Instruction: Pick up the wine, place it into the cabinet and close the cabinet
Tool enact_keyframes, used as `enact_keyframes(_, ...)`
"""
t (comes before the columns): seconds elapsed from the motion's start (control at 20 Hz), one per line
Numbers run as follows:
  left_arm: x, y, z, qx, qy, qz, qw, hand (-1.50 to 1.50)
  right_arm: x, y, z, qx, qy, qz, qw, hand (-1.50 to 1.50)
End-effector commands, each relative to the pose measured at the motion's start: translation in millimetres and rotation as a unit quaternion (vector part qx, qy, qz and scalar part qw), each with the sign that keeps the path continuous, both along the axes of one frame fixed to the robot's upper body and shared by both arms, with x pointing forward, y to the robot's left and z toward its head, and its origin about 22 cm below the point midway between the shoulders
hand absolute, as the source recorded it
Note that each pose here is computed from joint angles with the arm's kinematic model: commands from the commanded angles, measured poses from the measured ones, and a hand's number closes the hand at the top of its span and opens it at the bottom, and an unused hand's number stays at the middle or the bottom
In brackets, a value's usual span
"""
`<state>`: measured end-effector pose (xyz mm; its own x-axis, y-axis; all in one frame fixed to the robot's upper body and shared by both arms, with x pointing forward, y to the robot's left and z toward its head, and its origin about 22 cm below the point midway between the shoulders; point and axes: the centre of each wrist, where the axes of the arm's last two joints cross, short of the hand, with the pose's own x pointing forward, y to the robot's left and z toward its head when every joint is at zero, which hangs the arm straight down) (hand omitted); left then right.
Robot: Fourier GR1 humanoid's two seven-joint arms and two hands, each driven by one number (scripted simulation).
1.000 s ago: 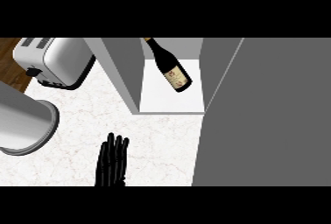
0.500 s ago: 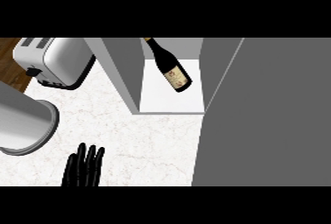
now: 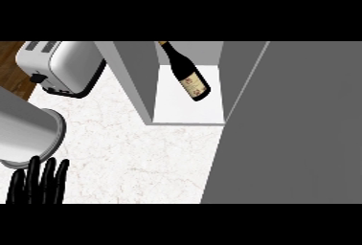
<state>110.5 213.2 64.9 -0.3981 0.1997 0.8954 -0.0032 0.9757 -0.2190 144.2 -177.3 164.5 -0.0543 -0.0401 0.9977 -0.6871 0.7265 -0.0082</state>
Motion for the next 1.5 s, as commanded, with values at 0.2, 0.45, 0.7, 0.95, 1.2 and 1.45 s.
enact_keyframes(0.2, 2.7, 42, 25, -0.008, 0.0, 0.013, 0.9999, -1.5, -36, 20, 29, 0.023, -0.051, 0.08, 0.995, 1.5)
enact_keyframes(0.45, 2.9, 70, 15, 0.009, 0.004, 0.027, 0.9996, -1.5, -55, 42, 29, 0.031, -0.04, 0.095, 0.994, 1.5)
enact_keyframes(0.7, 11.0, 90, 6, 0.017, 0.005, 0.02, 0.9996, -1.5, -69, 59, 32, 0.051, -0.027, 0.099, 0.993, 1.5)
enact_keyframes(0.95, 6.4, 100, 26, 0.02, 0.004, 0.002, 0.9998, -1.5, -58, 85, 22, 0.046, -0.046, 0.065, 0.996, 1.5)
enact_keyframes(1.2, 8.6, 103, 33, 0.0, 0.008, -0.009, 0.9999, -1.5, -50, 107, 21, 0.035, -0.088, 0.04, 0.995, 1.5)
enact_keyframes(1.45, 23.3, 106, 29, -0.015, 0.012, -0.03, 0.9994, -1.5, -33, 121, 28, 0.013, -0.107, 0.029, 0.994, 1.5)
